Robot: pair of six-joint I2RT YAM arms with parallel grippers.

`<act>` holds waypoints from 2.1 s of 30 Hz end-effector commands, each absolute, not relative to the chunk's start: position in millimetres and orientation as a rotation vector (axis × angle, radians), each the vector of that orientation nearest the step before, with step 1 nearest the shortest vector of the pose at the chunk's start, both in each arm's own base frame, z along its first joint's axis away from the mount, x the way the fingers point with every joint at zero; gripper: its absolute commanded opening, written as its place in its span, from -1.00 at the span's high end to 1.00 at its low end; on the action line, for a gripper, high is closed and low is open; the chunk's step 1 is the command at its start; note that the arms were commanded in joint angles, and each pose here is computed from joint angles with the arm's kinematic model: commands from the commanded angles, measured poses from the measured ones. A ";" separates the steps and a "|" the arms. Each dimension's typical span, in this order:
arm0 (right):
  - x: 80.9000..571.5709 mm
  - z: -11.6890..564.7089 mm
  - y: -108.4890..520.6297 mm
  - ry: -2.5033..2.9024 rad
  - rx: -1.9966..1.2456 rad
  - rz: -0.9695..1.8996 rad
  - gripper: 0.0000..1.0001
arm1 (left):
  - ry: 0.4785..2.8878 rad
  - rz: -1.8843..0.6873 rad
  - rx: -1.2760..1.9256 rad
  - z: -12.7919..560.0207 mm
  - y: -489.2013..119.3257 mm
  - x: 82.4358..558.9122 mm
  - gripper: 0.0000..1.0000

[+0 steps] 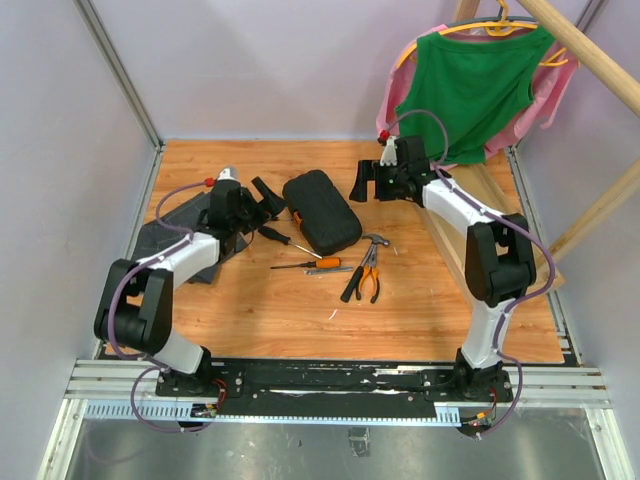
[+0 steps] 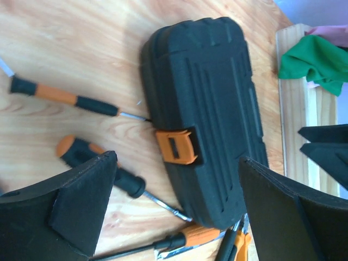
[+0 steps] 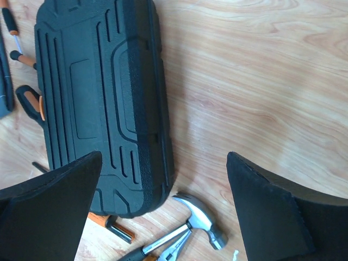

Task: Sort the tools into containers
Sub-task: Move the storage box to the center of the board.

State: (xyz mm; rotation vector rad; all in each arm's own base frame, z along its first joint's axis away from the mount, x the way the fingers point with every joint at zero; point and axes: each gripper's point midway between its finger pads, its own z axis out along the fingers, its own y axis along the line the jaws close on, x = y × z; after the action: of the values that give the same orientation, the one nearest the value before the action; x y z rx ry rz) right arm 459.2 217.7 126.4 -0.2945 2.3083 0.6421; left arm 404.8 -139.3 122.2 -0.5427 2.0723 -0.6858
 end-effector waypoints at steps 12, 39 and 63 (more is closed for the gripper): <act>458.1 111.9 291.8 2.277 -0.420 0.984 -0.97 | 2.099 -0.763 -0.441 105.0 -189.0 454.5 -0.86; 439.4 77.7 299.8 2.384 -0.500 0.855 -0.98 | 2.240 -0.679 -0.351 63.0 -212.2 457.3 -0.72; 374.7 78.5 226.5 2.458 -0.426 0.622 -0.86 | 2.251 -0.906 -0.063 74.5 -314.1 394.8 -0.51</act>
State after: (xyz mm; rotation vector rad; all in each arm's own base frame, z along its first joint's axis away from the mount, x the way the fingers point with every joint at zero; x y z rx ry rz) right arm 385.2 245.1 72.9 -0.4180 2.4628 0.6923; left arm 425.3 -276.3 68.6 -0.1588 2.2296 -0.7776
